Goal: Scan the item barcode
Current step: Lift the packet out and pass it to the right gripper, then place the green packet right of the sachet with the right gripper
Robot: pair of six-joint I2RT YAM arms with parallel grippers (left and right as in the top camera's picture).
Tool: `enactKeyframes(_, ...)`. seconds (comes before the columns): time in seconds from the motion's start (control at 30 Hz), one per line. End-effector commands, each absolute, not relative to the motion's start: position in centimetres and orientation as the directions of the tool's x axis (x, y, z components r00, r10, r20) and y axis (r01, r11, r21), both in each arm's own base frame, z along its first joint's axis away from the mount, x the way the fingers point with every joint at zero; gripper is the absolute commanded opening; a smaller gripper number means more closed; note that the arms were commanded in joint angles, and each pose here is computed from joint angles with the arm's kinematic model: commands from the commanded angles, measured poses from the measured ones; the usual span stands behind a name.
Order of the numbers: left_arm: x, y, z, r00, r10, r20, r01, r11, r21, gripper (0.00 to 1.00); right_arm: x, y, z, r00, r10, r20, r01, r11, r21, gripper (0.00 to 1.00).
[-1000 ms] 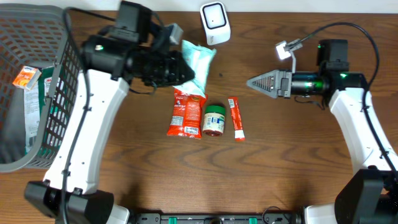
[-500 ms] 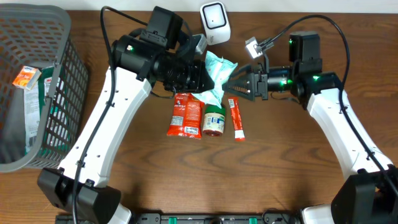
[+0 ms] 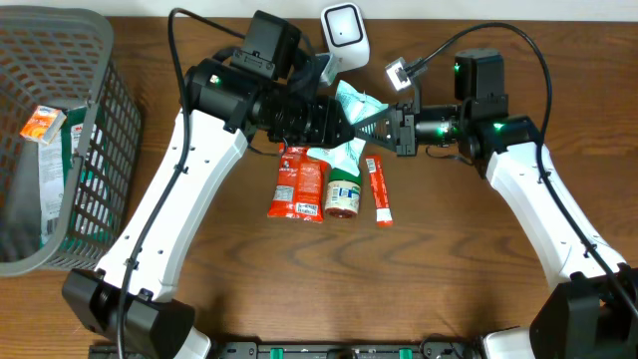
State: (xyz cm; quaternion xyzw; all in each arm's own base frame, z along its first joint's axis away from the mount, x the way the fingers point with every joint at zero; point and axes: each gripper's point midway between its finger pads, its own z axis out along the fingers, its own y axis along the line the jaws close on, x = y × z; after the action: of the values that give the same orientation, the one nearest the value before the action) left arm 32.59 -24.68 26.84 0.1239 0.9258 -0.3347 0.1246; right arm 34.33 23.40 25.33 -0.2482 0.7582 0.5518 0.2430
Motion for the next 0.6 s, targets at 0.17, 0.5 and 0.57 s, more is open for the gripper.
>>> enactKeyframes(0.17,35.4,-23.0,26.6,-0.908,0.109,-0.405,0.315,0.815,-0.487,0.63,36.1,21.8,22.4,-0.751,-0.137,-0.645,-0.615,0.500,0.610,0.01)
enactKeyframes(0.5,37.1,-18.8,26.1,-0.925,0.019,-0.379,0.211,0.855,-0.474,0.65,36.4,12.5,15.8,-0.853,-0.183,-0.488,-0.412,0.810,0.416,0.01)
enactKeyframes(0.57,36.9,-18.4,25.8,-0.929,0.018,-0.370,0.200,0.865,-0.461,0.65,36.2,10.2,14.4,-0.866,-0.206,-0.455,-0.382,0.860,0.339,0.01)
